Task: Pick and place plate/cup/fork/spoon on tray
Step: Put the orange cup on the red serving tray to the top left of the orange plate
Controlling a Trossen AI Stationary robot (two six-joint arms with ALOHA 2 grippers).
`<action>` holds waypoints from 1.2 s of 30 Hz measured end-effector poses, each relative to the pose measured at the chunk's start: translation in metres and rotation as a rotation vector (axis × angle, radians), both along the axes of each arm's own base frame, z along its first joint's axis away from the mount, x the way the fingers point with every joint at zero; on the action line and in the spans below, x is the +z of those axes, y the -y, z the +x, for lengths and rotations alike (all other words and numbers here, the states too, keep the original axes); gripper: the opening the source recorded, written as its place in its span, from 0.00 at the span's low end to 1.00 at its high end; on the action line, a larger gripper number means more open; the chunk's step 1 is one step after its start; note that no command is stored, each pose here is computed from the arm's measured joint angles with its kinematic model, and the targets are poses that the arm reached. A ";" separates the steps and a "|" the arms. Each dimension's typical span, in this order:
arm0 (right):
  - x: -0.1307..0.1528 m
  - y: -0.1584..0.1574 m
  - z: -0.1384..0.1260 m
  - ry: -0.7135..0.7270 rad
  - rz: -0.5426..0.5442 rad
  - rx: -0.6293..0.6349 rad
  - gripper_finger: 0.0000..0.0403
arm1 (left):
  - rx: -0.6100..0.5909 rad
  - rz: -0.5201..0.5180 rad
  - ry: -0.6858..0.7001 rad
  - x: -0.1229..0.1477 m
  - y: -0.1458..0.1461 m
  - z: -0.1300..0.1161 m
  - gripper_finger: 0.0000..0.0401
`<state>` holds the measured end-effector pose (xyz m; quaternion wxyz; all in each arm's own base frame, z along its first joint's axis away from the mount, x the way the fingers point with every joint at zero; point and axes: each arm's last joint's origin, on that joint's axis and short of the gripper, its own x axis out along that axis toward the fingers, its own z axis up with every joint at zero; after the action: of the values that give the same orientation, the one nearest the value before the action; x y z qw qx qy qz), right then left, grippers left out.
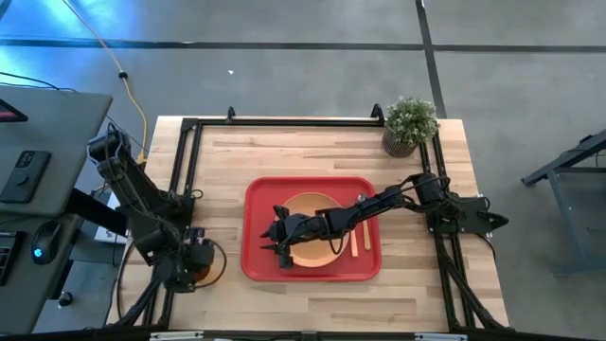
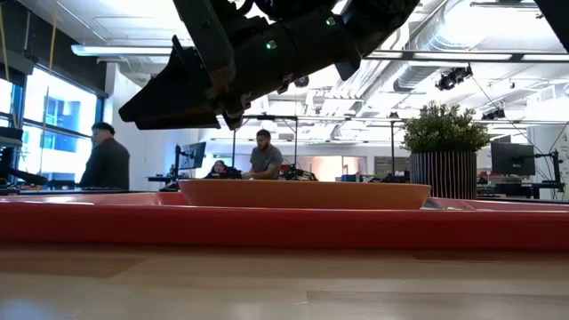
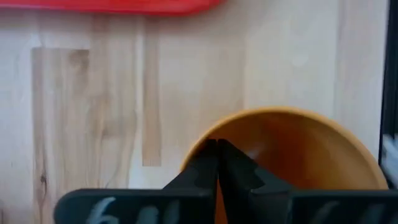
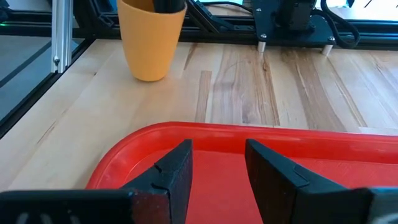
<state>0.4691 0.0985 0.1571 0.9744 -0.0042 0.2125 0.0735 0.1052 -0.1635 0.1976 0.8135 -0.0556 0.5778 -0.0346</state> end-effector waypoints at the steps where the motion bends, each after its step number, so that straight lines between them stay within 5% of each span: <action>1: 0.000 0.000 0.000 -0.001 -0.001 0.000 0.34 | 0.037 -0.007 -0.003 0.000 -0.002 0.003 0.00; 6: 0.000 -0.002 0.000 0.001 0.017 0.090 0.34 | 0.174 -0.078 -0.048 0.005 -0.012 0.014 0.00; 12: 0.006 -0.006 -0.002 0.034 0.037 0.201 0.34 | 0.185 -0.095 0.014 0.030 -0.017 0.025 0.00; 22: 0.023 0.013 -0.065 0.226 0.018 0.051 0.34 | 0.306 0.021 0.106 0.053 -0.036 0.042 0.00; 28: 0.012 0.025 -0.107 0.223 0.062 -0.082 0.34 | 0.307 0.024 0.083 0.053 -0.045 0.049 0.00; 36: 0.012 0.038 -0.112 0.229 0.068 -0.148 0.34 | 0.269 -0.002 0.044 0.052 -0.046 0.050 0.00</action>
<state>0.3569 0.0603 0.1696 0.9946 0.0364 0.0971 0.0076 0.1556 -0.1175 0.2500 0.8232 -0.1324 0.5472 0.0730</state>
